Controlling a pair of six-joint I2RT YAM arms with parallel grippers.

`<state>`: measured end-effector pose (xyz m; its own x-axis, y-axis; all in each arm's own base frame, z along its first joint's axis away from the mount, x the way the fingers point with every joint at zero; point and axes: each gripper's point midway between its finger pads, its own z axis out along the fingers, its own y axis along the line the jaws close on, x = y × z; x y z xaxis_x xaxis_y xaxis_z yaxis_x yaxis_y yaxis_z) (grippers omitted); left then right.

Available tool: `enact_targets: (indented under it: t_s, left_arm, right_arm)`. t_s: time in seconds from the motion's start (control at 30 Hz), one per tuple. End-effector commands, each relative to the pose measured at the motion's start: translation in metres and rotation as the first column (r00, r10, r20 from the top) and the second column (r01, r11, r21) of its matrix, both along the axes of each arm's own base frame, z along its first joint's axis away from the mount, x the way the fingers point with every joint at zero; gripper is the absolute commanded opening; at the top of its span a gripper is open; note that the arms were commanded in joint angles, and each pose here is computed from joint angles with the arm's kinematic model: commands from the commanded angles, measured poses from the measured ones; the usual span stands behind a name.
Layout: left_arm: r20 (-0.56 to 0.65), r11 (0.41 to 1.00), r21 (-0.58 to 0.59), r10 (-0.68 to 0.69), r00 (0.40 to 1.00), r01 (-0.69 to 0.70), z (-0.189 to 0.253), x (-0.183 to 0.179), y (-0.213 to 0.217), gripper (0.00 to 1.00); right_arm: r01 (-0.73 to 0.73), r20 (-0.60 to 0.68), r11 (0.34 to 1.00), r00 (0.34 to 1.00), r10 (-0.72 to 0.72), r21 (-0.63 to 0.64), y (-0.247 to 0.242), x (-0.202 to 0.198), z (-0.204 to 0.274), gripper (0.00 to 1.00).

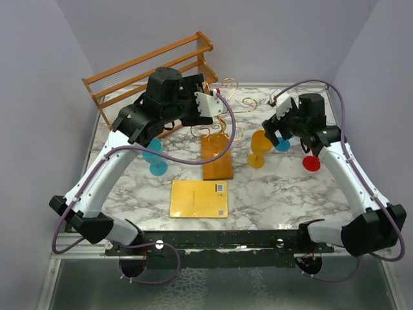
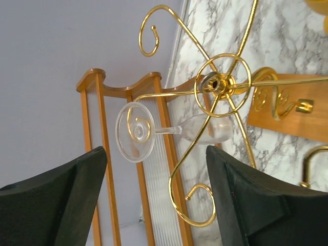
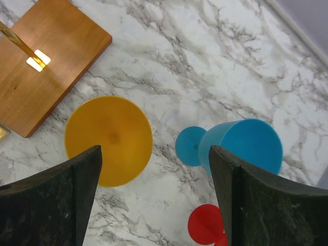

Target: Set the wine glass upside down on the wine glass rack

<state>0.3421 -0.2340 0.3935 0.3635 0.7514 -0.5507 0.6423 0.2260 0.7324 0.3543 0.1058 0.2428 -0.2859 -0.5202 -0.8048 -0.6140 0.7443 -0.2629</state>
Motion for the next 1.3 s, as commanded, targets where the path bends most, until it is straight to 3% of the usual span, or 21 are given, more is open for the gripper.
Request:
enact_targets:
  t_s: [0.0, 0.17, 0.57, 0.8, 1.03, 1.27]
  left_arm:
    - [-0.049, 0.992, -0.104, -0.079, 0.996, 0.073, 0.023, -0.037, -0.001, 0.85]
    - [-0.069, 0.986, -0.154, -0.081, 0.994, 0.069, 0.032, -0.052, 0.004, 0.99]
    - [-0.053, 0.984, -0.177, -0.047, 0.997, 0.037, 0.040, -0.062, 0.018, 0.99]
    - [-0.043, 0.977, -0.215, 0.000, 0.999, -0.010, 0.047, -0.057, 0.026, 0.99]
    - [-0.028, 0.924, -0.378, 0.056, 0.998, -0.062, 0.083, -0.046, 0.028, 0.99]
    - [-0.137, 0.741, -0.642, 0.140, 0.981, -0.196, 0.118, -0.022, 0.043, 0.98]
  right_arm:
    - [0.019, -0.117, 1.000, 0.993, -0.021, -0.018, 0.000, 0.002, -0.025, 0.81]
    - [0.041, -0.183, 0.998, 0.982, -0.048, -0.041, -0.002, 0.008, -0.042, 0.66]
    - [0.029, -0.300, 0.999, 0.953, -0.041, -0.043, 0.005, 0.013, -0.072, 0.32]
    - [0.031, -0.279, 0.999, 0.959, -0.042, -0.041, 0.004, 0.014, -0.057, 0.02]
    - [0.062, -0.120, 0.998, 0.991, -0.063, -0.014, -0.006, -0.007, -0.001, 0.01]
    - [0.184, 0.108, 0.983, 0.977, -0.184, 0.008, -0.042, -0.025, 0.079, 0.01]
